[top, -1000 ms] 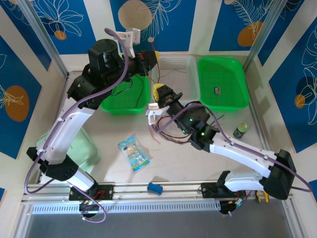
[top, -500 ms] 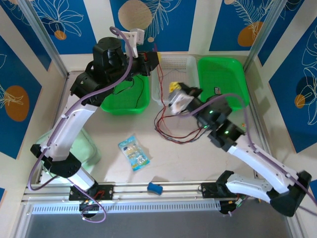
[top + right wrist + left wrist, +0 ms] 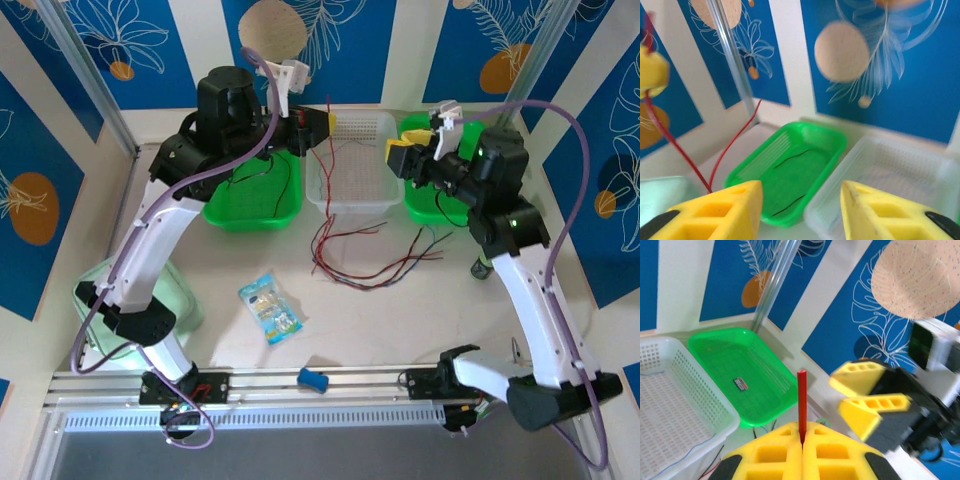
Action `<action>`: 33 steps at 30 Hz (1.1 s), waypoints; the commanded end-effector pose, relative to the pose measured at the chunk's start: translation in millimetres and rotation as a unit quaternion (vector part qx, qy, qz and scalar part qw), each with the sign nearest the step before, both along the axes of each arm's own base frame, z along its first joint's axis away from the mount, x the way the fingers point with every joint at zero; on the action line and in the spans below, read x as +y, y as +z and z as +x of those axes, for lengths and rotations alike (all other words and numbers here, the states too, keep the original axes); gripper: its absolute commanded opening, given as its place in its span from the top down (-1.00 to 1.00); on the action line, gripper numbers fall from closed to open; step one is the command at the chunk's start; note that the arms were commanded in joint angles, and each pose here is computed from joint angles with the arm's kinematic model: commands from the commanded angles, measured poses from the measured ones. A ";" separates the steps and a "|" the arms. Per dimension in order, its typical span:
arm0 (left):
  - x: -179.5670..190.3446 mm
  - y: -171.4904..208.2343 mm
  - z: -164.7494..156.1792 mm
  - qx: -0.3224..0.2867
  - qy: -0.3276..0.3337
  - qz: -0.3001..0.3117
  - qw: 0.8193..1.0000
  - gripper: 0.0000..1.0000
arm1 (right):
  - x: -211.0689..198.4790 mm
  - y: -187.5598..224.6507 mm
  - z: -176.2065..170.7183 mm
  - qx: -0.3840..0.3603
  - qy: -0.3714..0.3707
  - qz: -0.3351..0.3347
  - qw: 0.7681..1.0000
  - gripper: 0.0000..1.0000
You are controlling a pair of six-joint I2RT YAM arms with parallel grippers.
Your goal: Untangle the cables
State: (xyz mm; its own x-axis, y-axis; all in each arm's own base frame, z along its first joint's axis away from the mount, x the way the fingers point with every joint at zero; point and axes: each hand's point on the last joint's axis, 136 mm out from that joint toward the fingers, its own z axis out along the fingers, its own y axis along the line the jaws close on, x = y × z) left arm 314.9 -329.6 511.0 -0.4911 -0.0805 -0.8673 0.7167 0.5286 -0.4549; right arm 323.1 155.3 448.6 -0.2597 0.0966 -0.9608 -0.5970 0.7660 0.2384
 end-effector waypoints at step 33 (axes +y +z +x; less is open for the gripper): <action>-26.3 -34.5 -31.8 0.005 -0.182 0.028 0.983 1.00 | 108.3 -102.6 9.3 0.423 0.172 0.184 0.871 -0.11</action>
